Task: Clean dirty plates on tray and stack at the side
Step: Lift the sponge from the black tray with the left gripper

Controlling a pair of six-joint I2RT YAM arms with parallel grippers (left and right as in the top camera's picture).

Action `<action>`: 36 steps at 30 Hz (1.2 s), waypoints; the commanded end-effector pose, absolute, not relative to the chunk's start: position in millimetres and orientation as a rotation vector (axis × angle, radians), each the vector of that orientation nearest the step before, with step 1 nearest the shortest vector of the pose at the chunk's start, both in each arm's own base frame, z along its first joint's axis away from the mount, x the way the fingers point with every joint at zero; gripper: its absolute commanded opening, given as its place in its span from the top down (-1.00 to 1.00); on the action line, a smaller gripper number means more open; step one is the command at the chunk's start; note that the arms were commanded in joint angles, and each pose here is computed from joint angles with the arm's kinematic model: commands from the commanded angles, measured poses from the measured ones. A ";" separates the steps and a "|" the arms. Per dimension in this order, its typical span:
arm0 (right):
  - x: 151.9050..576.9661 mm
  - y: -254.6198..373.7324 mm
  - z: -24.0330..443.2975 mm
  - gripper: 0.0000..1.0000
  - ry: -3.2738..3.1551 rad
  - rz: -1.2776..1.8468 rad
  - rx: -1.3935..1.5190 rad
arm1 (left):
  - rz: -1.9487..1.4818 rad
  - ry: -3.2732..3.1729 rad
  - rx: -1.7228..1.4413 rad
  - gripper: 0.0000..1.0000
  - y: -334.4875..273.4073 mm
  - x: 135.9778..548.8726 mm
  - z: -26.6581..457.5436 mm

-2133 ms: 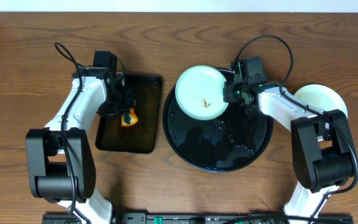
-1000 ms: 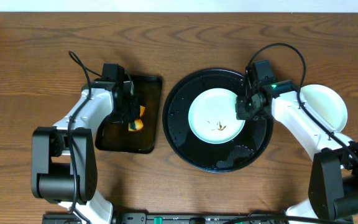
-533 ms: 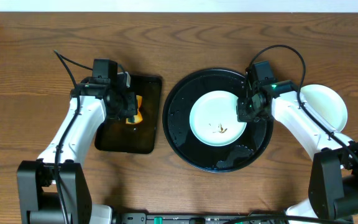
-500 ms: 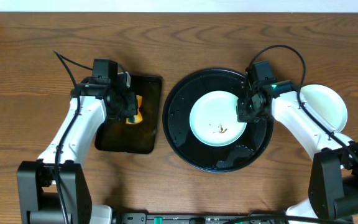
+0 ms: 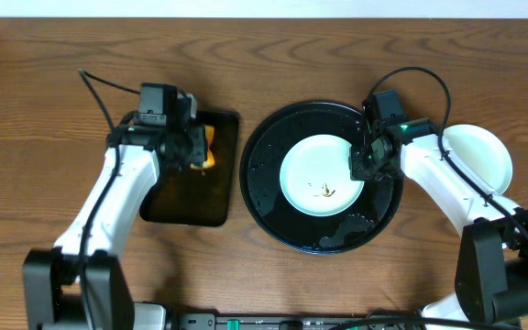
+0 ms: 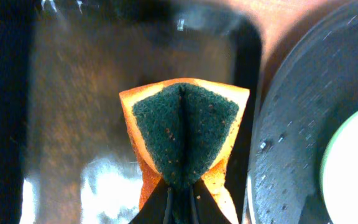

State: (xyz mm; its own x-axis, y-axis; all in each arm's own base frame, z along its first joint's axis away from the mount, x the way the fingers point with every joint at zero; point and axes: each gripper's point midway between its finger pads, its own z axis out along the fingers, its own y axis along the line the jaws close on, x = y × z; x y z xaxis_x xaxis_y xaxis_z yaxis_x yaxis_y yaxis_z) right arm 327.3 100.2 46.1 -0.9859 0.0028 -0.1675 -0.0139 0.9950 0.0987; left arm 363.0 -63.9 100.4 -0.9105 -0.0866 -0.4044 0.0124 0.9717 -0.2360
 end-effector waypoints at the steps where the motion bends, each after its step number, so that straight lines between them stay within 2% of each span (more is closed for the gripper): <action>1: 326.4 99.4 46.7 0.98 2.967 0.135 -0.015 | -0.265 2.550 -0.051 0.85 -55.7 373.2 142.6; 7: 326.4 99.8 46.7 0.97 2.966 0.135 -0.017 | -0.087 2.402 -0.106 0.85 -28.8 373.2 187.4; 15: 325.7 101.1 46.7 0.98 2.967 0.135 -0.023 | -0.070 2.258 -0.105 0.85 -24.5 378.3 226.2; 26: 326.5 102.0 46.8 0.97 2.963 0.137 -0.026 | -0.064 2.172 -0.109 0.85 -22.1 378.6 250.5; 36: 326.3 103.2 46.9 0.97 2.963 0.138 -0.031 | -0.065 2.170 -0.109 0.85 -22.1 378.0 251.2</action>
State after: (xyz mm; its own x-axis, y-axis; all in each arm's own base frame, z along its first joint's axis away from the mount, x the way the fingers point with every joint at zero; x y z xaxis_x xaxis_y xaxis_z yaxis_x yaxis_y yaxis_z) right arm 327.5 100.4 46.1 -0.9857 0.0025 -0.1686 -0.0144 0.9950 0.0990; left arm 378.2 -24.3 240.9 -0.5872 -0.1143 -0.8013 -0.0540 0.9933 -0.1022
